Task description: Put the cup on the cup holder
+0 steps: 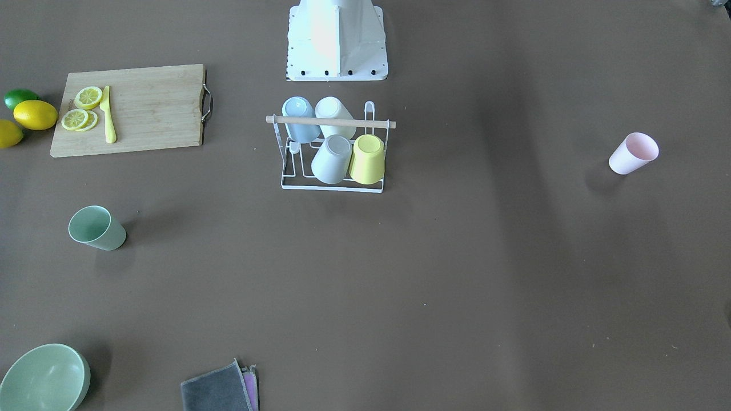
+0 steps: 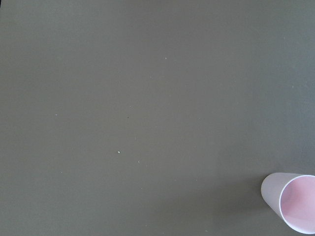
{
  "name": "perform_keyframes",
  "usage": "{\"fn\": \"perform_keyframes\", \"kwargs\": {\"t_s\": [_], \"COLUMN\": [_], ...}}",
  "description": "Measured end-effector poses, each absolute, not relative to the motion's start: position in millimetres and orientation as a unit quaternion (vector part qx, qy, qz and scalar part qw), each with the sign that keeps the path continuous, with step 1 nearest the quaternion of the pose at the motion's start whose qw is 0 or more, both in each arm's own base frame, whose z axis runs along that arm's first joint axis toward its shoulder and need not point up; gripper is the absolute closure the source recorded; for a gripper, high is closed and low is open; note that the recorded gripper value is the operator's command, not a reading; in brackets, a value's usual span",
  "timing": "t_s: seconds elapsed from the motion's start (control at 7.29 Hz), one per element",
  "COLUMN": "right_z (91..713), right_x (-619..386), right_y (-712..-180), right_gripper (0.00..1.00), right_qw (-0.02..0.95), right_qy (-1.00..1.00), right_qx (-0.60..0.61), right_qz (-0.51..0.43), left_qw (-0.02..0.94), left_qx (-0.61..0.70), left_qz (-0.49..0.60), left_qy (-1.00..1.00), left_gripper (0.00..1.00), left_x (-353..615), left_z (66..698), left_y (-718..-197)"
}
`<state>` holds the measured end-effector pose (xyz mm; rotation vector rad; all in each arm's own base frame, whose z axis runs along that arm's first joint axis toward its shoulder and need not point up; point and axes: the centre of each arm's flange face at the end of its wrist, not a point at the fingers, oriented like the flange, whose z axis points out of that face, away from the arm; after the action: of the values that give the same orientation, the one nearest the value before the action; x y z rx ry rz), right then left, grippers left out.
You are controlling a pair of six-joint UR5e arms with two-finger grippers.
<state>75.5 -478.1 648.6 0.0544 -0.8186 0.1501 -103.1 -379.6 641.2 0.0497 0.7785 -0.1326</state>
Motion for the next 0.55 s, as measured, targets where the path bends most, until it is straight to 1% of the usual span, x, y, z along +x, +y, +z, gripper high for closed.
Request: {"fn": "perform_keyframes", "kwargs": {"t_s": [0.55], "right_z": [651.6], "right_x": [87.4], "right_y": [-471.1], "right_gripper": [0.00], "right_qw": [0.920], "right_qy": [-0.384], "right_qx": [0.042], "right_qz": [0.060], "left_qw": [0.923], "left_qx": [0.031], "left_qz": [-0.061], "left_qy": [0.380], "left_gripper": [0.01], "left_x": [-102.7], "left_z": [644.7], "left_y": [-379.1]}}
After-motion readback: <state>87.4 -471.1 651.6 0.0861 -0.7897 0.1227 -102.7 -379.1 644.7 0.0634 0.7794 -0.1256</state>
